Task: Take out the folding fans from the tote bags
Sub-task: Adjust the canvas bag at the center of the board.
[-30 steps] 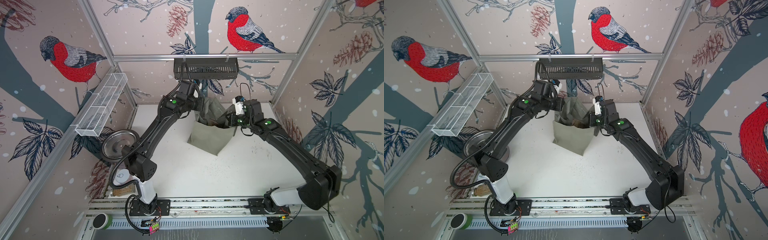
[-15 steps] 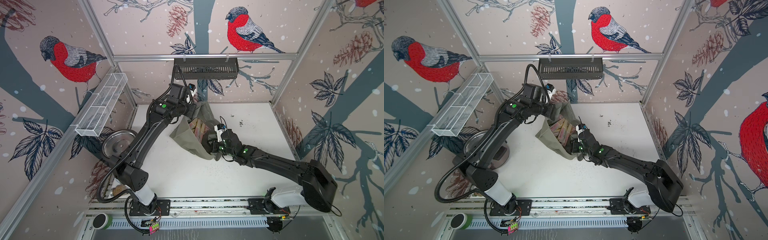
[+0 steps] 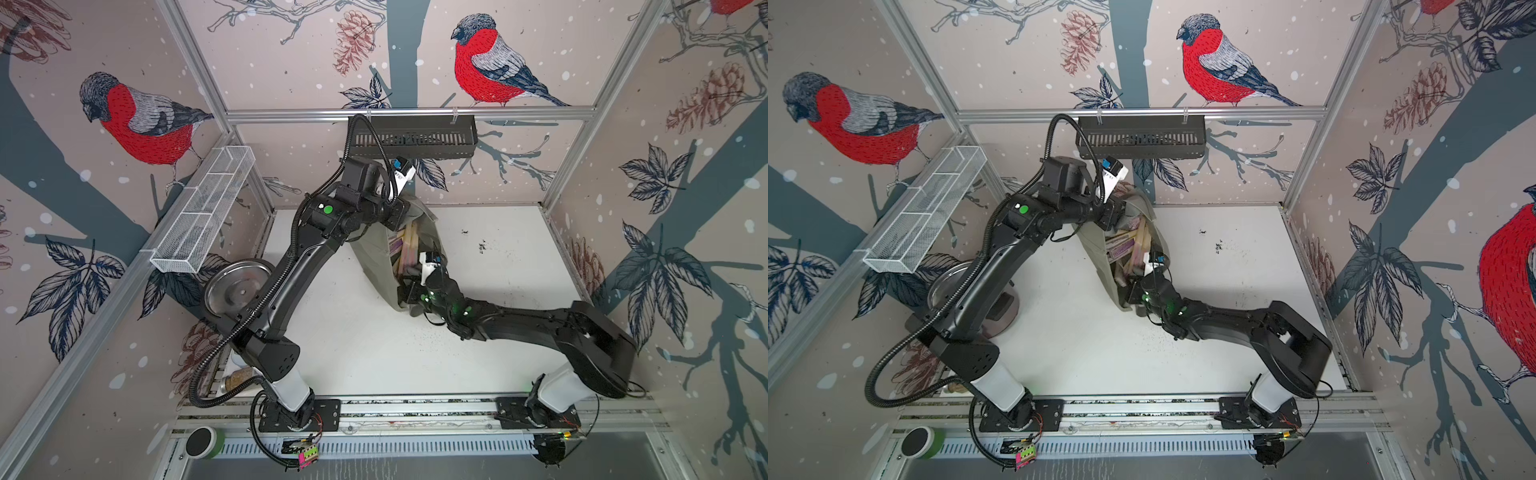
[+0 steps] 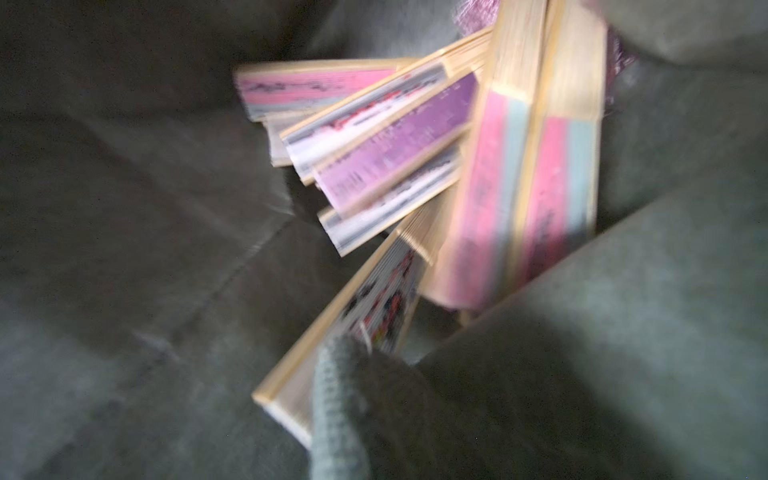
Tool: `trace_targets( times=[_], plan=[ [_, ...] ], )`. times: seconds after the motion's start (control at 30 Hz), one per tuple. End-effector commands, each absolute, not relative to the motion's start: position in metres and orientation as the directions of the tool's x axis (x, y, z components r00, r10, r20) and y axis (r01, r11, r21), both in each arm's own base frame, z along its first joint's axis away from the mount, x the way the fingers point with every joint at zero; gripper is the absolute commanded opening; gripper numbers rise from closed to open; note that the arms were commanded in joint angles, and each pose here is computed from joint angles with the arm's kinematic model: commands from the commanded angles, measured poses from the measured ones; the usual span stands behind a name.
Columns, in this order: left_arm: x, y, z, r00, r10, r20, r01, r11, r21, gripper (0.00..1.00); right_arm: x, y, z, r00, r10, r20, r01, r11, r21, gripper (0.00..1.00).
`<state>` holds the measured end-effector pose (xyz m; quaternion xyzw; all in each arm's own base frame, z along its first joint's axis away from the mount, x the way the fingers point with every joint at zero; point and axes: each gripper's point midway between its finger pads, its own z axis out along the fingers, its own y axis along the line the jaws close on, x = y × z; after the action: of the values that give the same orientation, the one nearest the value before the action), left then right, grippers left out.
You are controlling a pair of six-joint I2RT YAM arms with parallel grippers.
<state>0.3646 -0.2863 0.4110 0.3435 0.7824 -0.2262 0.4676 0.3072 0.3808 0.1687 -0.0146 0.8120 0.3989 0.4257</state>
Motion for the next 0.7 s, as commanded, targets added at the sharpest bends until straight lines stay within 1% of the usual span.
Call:
trace_targets(
  times=[0.0,0.03,0.1,0.2,0.27,0.33,0.4,0.43,0.53,0.6,0.67],
  plan=[
    [0.346,-0.301,0.450,-0.142,0.316,-0.938,0.821,0.566,0.067,0.00,0.317,0.427,0.184,-0.603,0.311,-0.735,-0.451,0.627,0.635,0.01],
    [0.344,-0.300,0.445,-0.144,0.329,-0.933,0.817,0.572,0.076,0.00,0.319,0.437,0.182,-0.617,0.308,-0.724,-0.449,0.617,0.646,0.01],
    [0.344,-0.291,0.415,-0.184,0.359,-0.915,0.795,0.601,0.076,0.00,0.318,0.445,0.167,-0.655,0.305,-0.691,-0.427,0.605,0.672,0.00],
    [0.343,-0.271,0.342,-0.258,0.419,-0.871,0.750,0.655,0.092,0.00,0.310,0.433,0.131,-0.667,0.291,-0.686,-0.395,0.642,0.657,0.01],
    [0.335,-0.259,0.305,-0.287,0.429,-0.857,0.729,0.678,0.095,0.00,0.304,0.426,0.102,-0.693,0.257,-0.674,-0.377,0.667,0.643,0.01],
    [0.330,-0.248,0.288,-0.287,0.410,-0.866,0.696,0.710,0.106,0.00,0.296,0.418,0.080,-0.720,0.234,-0.653,-0.366,0.672,0.644,0.01],
    [0.328,-0.237,0.283,-0.299,0.378,-0.876,0.653,0.751,0.101,0.00,0.289,0.407,0.067,-0.728,0.227,-0.647,-0.355,0.682,0.639,0.03],
    [0.328,-0.234,0.284,-0.302,0.370,-0.879,0.641,0.761,0.101,0.00,0.287,0.403,0.064,-0.730,0.224,-0.646,-0.353,0.685,0.637,0.05],
    [0.325,-0.234,0.293,-0.303,0.343,-0.889,0.643,0.762,0.075,0.00,0.279,0.395,0.063,-0.736,0.218,-0.641,-0.355,0.683,0.639,0.25],
    [0.321,-0.243,0.294,-0.312,0.336,-0.889,0.675,0.737,0.042,0.00,0.271,0.389,0.064,-0.741,0.202,-0.641,-0.365,0.680,0.636,0.40],
    [0.318,-0.248,0.291,-0.313,0.354,-0.882,0.699,0.714,0.038,0.00,0.263,0.380,0.066,-0.742,0.179,-0.647,-0.383,0.679,0.626,0.52]
  ],
)
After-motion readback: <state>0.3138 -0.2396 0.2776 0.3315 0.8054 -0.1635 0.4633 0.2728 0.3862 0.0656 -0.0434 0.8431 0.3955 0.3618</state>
